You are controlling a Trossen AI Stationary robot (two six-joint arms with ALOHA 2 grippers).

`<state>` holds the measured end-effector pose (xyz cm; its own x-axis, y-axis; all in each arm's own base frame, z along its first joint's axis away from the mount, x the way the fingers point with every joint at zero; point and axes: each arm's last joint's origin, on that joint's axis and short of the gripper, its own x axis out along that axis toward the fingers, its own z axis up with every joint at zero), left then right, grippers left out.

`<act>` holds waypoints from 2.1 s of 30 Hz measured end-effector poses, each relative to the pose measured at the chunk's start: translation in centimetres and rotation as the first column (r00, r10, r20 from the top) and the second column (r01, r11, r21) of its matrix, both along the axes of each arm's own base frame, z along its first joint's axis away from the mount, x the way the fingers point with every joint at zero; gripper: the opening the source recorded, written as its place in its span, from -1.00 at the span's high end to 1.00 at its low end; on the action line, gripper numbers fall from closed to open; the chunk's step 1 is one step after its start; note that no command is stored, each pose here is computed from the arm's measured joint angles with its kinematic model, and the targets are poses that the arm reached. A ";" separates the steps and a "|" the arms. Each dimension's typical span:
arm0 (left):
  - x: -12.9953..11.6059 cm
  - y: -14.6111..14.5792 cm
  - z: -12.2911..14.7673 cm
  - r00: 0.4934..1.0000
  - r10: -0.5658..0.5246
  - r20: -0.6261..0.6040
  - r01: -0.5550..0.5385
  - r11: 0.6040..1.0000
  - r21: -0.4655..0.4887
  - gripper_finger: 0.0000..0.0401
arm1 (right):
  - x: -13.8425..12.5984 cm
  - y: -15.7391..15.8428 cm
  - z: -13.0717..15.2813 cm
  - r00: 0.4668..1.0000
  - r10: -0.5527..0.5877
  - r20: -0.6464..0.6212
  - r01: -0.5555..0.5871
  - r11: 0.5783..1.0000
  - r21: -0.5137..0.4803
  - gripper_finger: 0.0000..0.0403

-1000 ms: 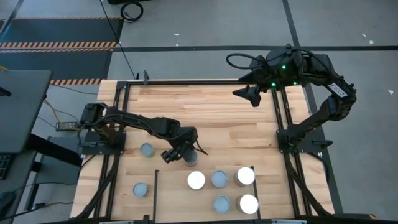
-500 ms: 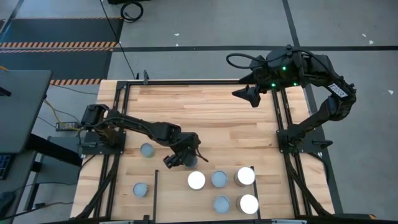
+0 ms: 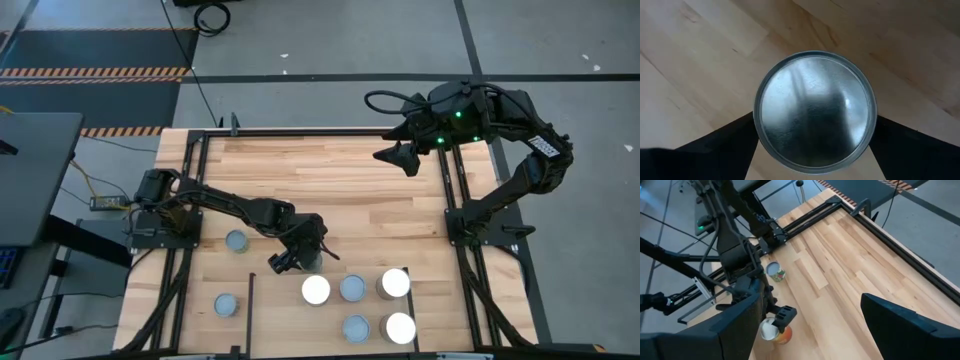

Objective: Pick and place cans onto a shelf
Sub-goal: Put the orange canned corn on the shelf

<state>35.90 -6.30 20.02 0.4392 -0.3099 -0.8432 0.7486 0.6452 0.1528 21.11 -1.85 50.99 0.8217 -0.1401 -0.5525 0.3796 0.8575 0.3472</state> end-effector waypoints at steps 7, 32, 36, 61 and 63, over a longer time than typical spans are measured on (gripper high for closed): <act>0.3 0.4 0.2 0.999 0.021 0.027 -0.020 1.000 -0.012 -0.66 | 0.0 0.2 0.0 1.000 -0.002 0.002 0.002 1.000 0.022 -0.72; -2.5 11.9 1.4 0.751 0.618 -0.232 -0.636 0.771 -0.004 -0.54 | -0.1 0.2 -0.1 1.000 -0.004 -0.012 0.004 1.000 0.007 -0.72; -2.6 11.8 1.4 0.766 0.600 -0.230 -0.616 0.788 0.006 -0.56 | -0.1 0.3 -0.1 1.000 0.008 -0.012 -0.008 1.000 0.015 -0.72; -2.6 12.0 1.2 0.657 0.721 -0.221 -0.727 0.683 0.066 -0.86 | -0.1 -0.2 -0.1 0.986 0.154 -0.064 -0.164 0.967 -0.196 -0.72; -2.6 11.8 1.2 0.659 0.720 -0.219 -0.726 0.685 0.066 -0.93 | -0.1 -0.1 -0.2 0.982 0.175 -0.078 -0.187 0.961 -0.204 -0.72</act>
<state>33.30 5.55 21.21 0.3479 0.0066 -0.9375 0.0553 0.9981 0.0276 20.97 -1.97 50.79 0.8112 -0.1098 -0.5743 0.2255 0.9650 0.1341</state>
